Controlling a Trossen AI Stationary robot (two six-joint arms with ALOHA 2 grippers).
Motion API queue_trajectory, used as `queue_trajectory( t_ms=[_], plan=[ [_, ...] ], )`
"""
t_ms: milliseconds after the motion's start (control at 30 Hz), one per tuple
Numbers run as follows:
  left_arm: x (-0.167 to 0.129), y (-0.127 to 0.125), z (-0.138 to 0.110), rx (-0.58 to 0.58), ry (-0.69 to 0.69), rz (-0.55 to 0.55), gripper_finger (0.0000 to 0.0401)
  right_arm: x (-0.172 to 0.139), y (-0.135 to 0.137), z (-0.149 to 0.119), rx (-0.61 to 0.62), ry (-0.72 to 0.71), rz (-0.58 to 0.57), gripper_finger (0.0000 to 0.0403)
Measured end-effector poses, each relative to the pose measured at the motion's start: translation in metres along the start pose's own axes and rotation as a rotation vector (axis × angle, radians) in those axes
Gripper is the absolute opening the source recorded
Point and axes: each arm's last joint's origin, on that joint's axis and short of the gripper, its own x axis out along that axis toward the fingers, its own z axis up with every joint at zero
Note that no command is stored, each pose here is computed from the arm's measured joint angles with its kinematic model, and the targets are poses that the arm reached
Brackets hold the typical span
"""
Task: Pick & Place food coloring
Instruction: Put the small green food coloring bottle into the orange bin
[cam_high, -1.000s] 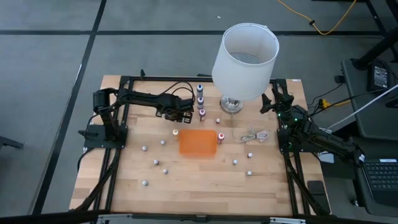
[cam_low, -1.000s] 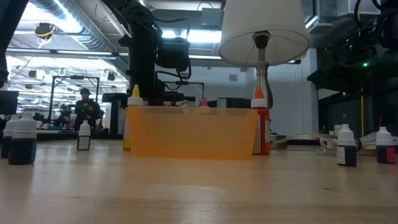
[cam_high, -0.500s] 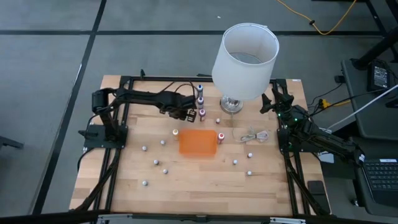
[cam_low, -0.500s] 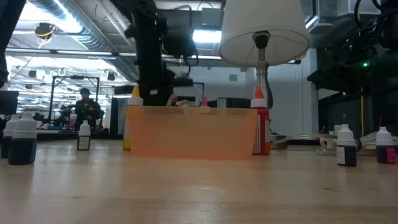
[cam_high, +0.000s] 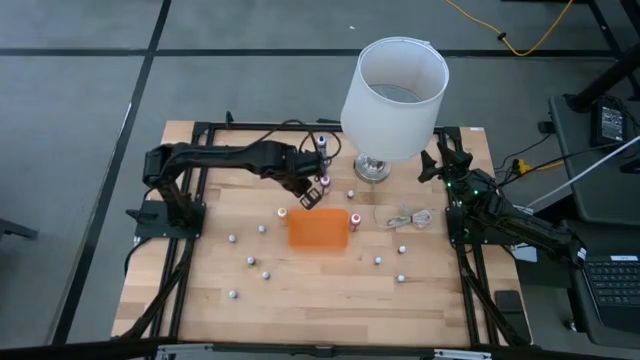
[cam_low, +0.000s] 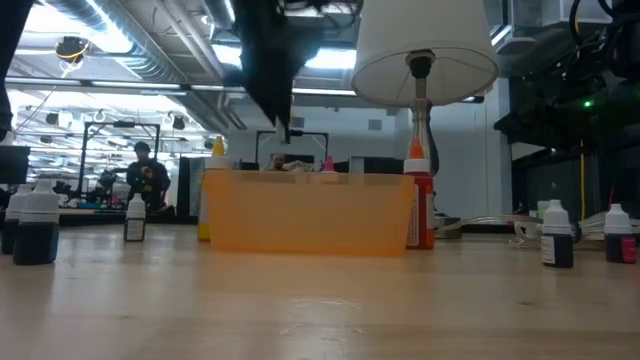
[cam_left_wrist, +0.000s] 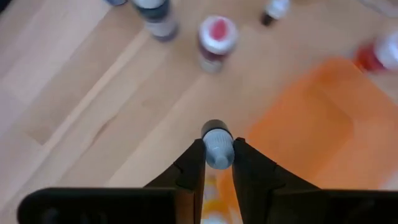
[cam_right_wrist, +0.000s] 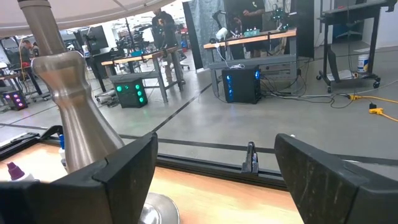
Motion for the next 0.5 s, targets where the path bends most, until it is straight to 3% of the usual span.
queue_trajectory(
  t_ms=[233,500],
  plan=[
    [-0.035,-0.027,-0.014,0.233,0.009,-0.033,0.0061,0.000,0.000,0.000,0.000,0.000,0.000,0.0323],
    [-0.034,-0.059,-0.031,0.398,0.028,-0.133,0.0061,0.000,0.000,0.000,0.000,0.000,0.000,0.0323]
  ],
)
